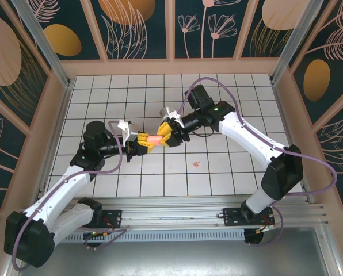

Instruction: Insert the wireless bluetooth earbuds into the charging case

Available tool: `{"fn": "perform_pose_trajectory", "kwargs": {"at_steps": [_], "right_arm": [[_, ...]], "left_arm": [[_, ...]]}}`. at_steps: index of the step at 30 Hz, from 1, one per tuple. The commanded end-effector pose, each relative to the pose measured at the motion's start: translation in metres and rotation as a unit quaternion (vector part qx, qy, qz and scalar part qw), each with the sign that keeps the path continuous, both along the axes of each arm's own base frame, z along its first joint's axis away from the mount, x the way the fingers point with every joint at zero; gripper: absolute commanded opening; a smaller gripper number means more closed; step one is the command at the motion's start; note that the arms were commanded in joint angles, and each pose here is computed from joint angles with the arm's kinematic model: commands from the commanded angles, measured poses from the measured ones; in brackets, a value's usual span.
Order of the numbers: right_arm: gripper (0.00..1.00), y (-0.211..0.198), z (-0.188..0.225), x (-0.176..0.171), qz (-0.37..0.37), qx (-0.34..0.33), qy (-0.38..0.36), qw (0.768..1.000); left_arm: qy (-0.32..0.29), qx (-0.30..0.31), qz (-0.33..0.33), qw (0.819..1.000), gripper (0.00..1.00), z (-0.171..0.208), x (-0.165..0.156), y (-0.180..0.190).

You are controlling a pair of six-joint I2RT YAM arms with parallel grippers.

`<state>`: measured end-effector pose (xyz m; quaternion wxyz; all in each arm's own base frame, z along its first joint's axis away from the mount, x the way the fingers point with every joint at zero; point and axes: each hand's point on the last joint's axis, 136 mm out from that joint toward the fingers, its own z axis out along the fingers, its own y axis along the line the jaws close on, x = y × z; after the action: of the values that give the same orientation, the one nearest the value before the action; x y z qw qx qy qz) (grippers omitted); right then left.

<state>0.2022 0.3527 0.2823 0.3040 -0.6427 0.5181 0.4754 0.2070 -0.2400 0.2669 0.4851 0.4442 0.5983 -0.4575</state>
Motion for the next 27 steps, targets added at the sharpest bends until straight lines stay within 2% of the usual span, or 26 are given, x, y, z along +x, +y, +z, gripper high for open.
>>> {"fn": "perform_pose_trajectory", "kwargs": {"at_steps": [1,27], "right_arm": [[0.44,0.006,0.011,0.004,-0.004,0.019,-0.003,1.0],[0.43,-0.007,0.021,0.039,-0.092,0.038,-0.007,0.995]], "left_arm": [[-0.028,-0.013,-0.019,0.999,0.16,0.017,-0.007,-0.002],[-0.03,-0.01,-0.013,0.999,0.16,0.017,-0.008,-0.001]]}}
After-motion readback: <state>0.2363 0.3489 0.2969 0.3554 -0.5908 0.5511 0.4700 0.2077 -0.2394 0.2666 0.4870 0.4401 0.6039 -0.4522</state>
